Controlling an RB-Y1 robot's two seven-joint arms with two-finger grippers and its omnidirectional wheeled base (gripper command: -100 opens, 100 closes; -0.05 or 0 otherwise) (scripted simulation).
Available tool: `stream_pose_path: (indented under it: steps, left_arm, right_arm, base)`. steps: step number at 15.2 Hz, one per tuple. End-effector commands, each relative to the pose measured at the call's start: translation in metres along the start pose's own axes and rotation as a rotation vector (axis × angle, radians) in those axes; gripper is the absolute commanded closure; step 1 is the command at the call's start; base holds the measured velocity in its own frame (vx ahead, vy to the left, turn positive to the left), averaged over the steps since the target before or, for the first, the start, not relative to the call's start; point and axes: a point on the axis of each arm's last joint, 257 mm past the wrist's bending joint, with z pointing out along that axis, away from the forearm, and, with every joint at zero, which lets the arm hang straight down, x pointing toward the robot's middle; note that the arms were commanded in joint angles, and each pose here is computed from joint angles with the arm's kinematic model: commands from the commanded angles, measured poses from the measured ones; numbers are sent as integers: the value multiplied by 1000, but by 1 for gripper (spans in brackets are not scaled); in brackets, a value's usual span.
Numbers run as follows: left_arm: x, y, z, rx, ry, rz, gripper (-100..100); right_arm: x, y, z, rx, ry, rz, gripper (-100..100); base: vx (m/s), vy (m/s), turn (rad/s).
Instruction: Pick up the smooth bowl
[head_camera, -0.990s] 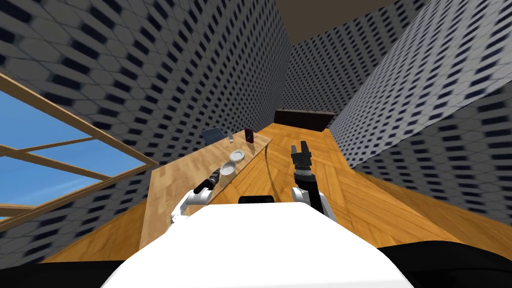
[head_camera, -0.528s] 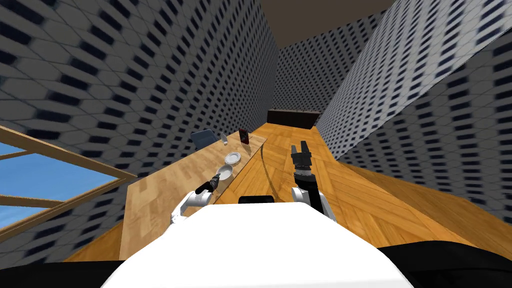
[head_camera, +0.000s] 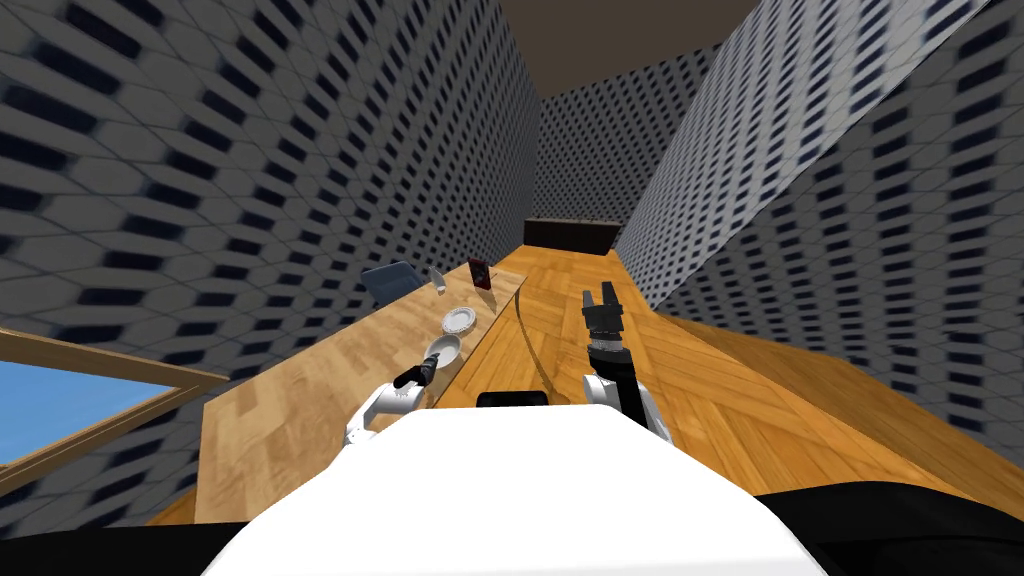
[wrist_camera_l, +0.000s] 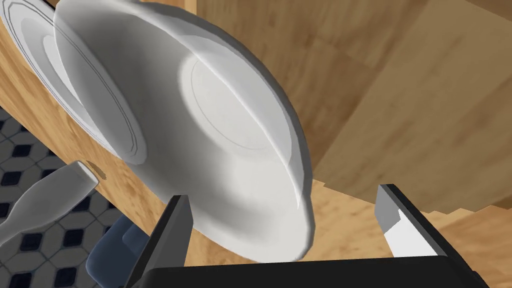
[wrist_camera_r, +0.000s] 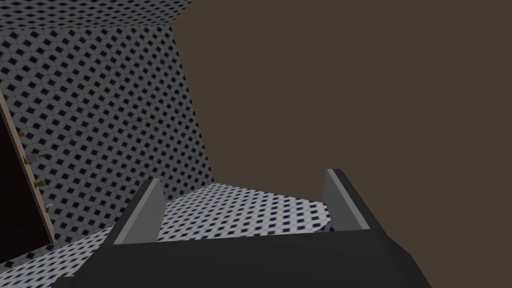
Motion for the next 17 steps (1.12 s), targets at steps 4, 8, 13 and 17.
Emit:
stream_pose_path:
  steps: [4, 8, 13, 17]
  left_arm:
    - [-7, 1, 11, -1, -14, -15, -100]
    - [-6, 1, 10, -2, -11, -12, 100]
    - [-1, 0, 0, 1, -1, -1, 100]
    - [2, -1, -6, 2, 5, 6, 100]
  right_arm:
    - [0, 0, 0, 0, 0, 0, 0]
    - [0, 0, 0, 0, 0, 0, 0]
    - [0, 0, 0, 0, 0, 0, 0]
    - [0, 0, 0, 0, 0, 0, 0]
  base:
    - [-21, -7, -48]
    - [-4, -1, -3]
    - [11, 1, 44]
    - [19, 3, 65]
